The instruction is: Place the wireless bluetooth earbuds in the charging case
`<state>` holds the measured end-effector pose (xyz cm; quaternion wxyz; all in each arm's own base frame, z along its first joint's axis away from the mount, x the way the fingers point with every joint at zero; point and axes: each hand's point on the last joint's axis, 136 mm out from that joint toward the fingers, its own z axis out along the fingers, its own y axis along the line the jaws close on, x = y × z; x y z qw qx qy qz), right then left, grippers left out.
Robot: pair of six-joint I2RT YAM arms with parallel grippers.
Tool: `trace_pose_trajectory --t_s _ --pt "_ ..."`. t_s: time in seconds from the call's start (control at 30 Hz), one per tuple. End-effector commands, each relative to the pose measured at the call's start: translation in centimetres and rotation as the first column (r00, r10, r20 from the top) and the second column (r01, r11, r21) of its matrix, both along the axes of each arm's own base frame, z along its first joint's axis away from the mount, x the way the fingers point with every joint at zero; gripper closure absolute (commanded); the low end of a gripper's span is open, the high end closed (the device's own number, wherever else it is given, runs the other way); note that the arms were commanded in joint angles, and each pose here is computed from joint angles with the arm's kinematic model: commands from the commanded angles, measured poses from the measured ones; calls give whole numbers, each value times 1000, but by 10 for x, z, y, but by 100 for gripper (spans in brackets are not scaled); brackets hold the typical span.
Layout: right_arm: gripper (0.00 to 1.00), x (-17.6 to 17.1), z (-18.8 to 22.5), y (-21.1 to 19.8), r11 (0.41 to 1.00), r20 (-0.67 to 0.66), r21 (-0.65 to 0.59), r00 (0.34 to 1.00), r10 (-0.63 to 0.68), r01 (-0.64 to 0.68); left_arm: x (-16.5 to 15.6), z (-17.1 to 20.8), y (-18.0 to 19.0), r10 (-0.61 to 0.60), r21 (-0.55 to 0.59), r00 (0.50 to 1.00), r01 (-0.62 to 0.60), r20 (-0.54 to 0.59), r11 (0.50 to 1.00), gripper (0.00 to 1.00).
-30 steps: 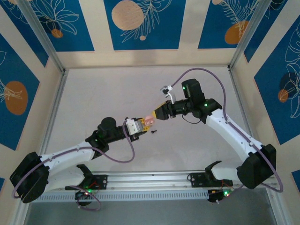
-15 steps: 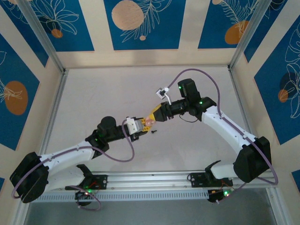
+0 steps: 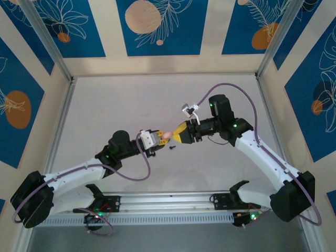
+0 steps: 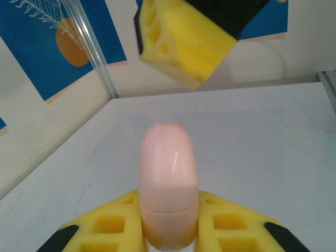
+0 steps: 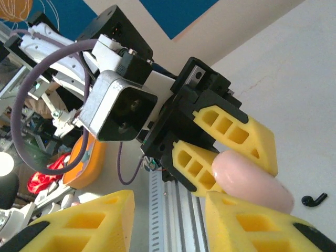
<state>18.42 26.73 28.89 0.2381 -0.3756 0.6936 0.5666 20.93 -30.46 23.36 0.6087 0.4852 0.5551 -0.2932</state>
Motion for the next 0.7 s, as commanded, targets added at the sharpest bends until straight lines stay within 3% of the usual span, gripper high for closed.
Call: trace_pose_trajectory --t_s 0.0,0.13,0.27,0.43,0.67 --pt "59 10 -4 -9 997 -15 -20 997 -78 78 9 17 0 35 -35 999 -36 -23 999 79" --pt "57 42 -12 -27 957 -45 -86 959 -281 276 25 4 -2 98 9 983 -98 -156 995 79" --pt "56 76 -22 -53 874 -123 -146 868 -481 463 46 -14 -6 151 48 921 -143 -360 989 79" --pt "56 110 -44 -83 763 -146 -204 751 -643 613 71 -30 -19 124 16 791 -142 -600 990 80" --pt "57 127 -60 -97 709 -145 -230 697 -702 666 105 -43 -49 84 -21 602 -165 -794 986 81"
